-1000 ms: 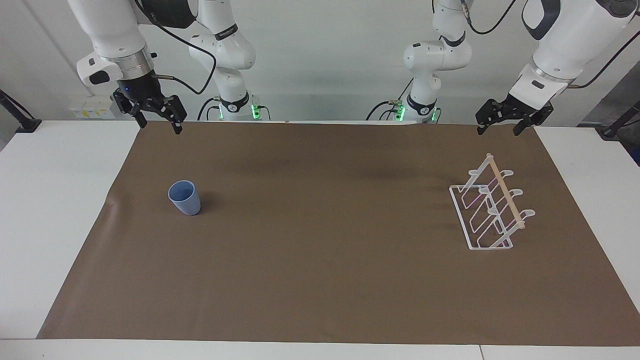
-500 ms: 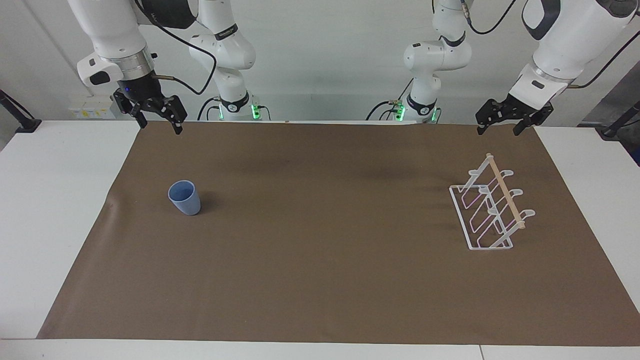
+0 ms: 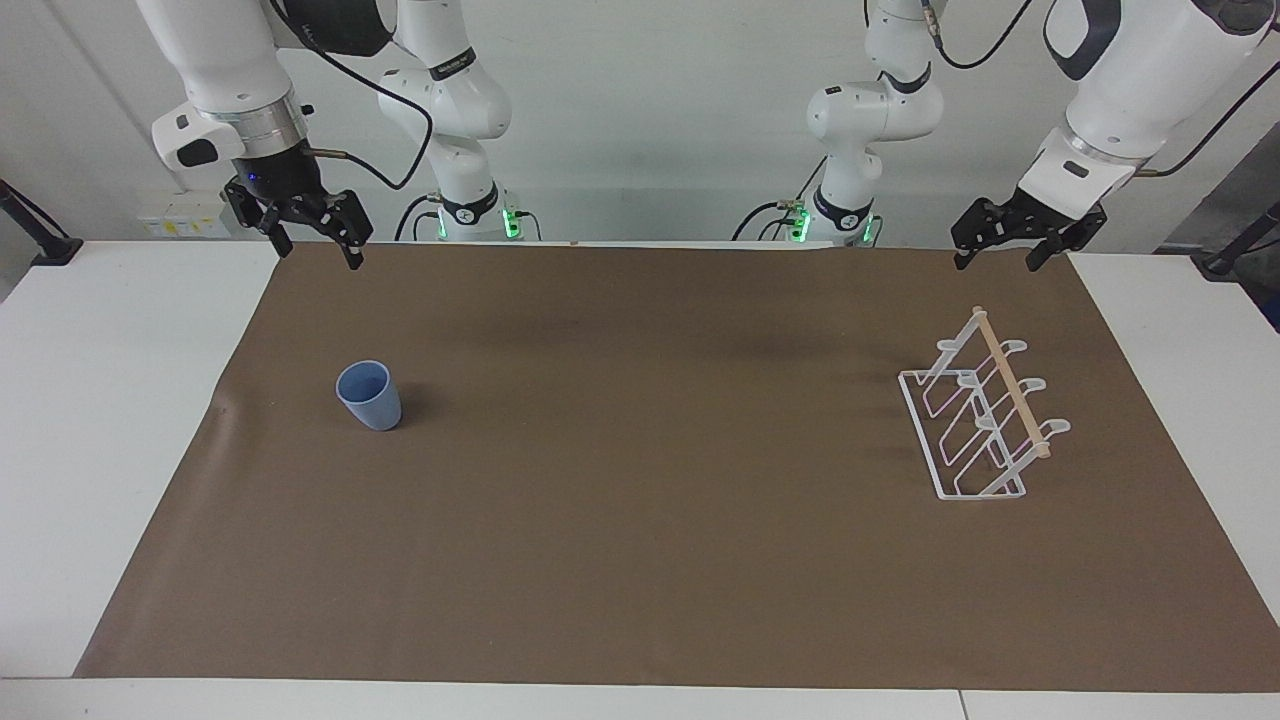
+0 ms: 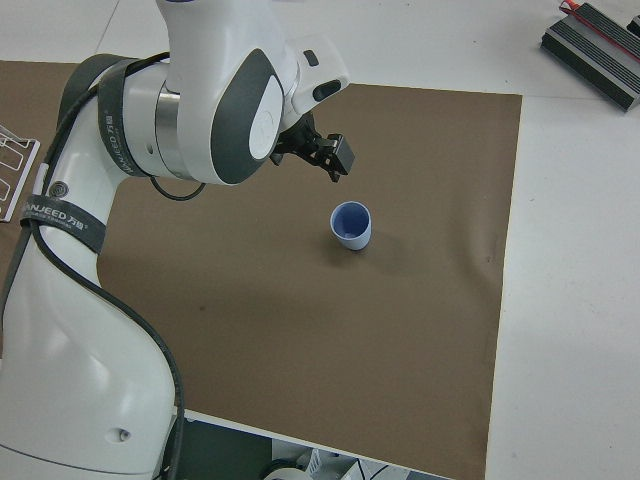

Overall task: Hang cup on cup holder
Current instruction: 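Reach the right gripper down to the light blue cup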

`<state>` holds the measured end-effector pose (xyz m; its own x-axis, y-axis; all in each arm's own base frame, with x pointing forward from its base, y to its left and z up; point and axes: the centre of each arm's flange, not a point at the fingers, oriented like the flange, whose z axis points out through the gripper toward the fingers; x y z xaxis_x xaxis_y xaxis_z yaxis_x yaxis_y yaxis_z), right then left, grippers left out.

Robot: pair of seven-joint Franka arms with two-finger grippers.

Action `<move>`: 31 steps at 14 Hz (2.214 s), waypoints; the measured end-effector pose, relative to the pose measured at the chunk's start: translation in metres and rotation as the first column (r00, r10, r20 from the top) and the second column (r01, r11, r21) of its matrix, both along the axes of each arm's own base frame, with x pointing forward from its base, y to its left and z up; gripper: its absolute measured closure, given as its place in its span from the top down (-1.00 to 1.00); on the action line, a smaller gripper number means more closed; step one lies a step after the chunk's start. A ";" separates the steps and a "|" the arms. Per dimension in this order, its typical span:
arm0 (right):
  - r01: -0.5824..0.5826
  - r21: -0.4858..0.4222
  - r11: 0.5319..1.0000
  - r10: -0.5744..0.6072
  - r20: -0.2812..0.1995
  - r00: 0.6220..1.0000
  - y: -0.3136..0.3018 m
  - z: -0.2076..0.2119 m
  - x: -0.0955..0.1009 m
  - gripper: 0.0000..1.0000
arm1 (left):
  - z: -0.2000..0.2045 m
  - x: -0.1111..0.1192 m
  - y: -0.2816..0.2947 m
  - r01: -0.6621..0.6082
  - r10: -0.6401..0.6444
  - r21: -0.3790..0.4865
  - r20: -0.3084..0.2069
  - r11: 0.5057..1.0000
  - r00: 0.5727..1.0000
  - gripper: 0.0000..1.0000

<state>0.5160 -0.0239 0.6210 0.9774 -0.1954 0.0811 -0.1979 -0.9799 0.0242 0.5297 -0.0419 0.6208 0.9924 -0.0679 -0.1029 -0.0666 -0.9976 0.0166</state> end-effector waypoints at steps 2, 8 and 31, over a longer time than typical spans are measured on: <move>-0.006 -0.003 1.000 0.006 0.036 0.999 0.000 0.000 0.004 1.00 | 0.000 0.000 0.000 0.000 0.000 0.000 0.000 1.000 1.000 1.00; -0.019 -0.003 1.000 0.019 0.071 0.997 0.004 -0.037 0.016 1.00 | 0.000 0.000 0.000 0.000 0.000 0.000 0.000 1.000 1.000 1.00; -0.153 0.038 0.988 0.154 -0.029 0.988 0.015 -0.231 0.036 1.00 | 0.002 0.003 0.000 -0.002 0.002 -0.002 0.023 1.000 1.000 1.00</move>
<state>0.5524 -0.0089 0.3902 0.9979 -0.0454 0.0453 -0.0451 -0.9990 -0.0073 0.5324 -0.0414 0.6224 0.9946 -0.0664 -0.0802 -0.0653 -0.9977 0.0167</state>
